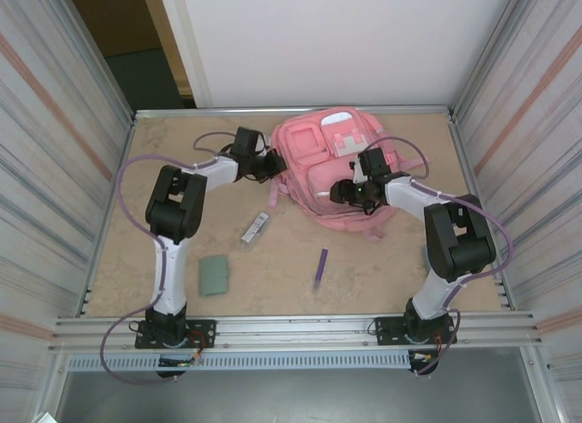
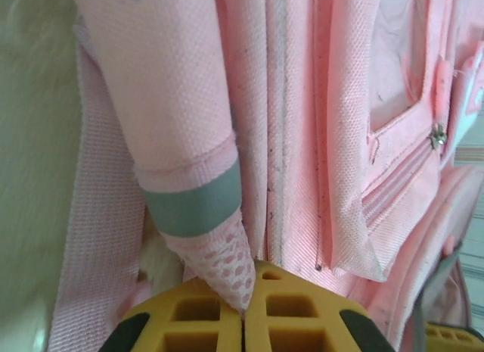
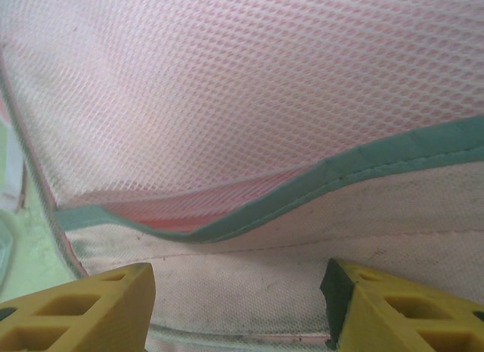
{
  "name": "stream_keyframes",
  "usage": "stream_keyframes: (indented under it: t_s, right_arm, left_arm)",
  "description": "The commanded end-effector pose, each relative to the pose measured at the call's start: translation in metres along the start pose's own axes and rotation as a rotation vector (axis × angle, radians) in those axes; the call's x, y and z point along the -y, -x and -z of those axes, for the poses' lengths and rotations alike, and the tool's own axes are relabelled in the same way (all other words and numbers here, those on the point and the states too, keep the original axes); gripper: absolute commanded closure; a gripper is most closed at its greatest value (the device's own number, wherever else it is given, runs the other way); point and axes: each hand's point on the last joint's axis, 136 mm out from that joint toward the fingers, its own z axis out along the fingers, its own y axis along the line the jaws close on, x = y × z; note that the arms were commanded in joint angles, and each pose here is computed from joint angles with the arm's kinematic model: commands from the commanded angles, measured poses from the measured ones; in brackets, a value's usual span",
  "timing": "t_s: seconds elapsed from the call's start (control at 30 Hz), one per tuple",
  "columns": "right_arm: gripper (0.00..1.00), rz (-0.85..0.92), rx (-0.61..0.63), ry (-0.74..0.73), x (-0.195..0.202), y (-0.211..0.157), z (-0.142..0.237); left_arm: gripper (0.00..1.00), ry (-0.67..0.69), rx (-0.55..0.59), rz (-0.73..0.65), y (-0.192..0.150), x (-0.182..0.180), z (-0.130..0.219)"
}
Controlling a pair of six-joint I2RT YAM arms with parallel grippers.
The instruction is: Pack the student bag
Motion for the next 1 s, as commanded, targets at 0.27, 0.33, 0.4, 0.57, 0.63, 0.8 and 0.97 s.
stream_keyframes:
  t_s: [0.27, 0.33, 0.4, 0.57, 0.63, 0.8, 0.97]
  right_arm:
    - [0.39, 0.031, -0.039, 0.007, -0.01, 0.007, -0.031]
    - [0.39, 0.043, 0.002, -0.027, -0.005, 0.021, -0.022]
    - [0.37, 0.034, 0.033, -0.051, -0.005, 0.032, -0.004]
    - [0.31, 0.034, 0.1, -0.134, -0.015, 0.034, 0.059]
    - [0.3, 0.028, 0.107, -0.168, -0.018, 0.019, 0.079]
    - [0.3, 0.022, 0.062, -0.149, -0.04, -0.05, 0.1]
    - [0.33, 0.006, 0.07, -0.019, -0.087, -0.103, 0.097]
  left_arm:
    - [1.0, -0.017, -0.005, 0.069, -0.067, 0.02, 0.074]
    - [1.0, -0.026, -0.011, 0.097, -0.074, 0.029, 0.076]
    - [1.0, -0.052, -0.011, 0.144, -0.077, 0.041, 0.078]
    - [1.0, -0.082, 0.034, 0.214, -0.074, 0.061, 0.086]
    - [1.0, -0.069, 0.058, 0.218, -0.07, 0.066, 0.088]
    - [1.0, -0.036, 0.074, 0.298, -0.066, 0.068, 0.091]
    - [1.0, -0.082, 0.05, 0.309, -0.069, 0.082, 0.091]
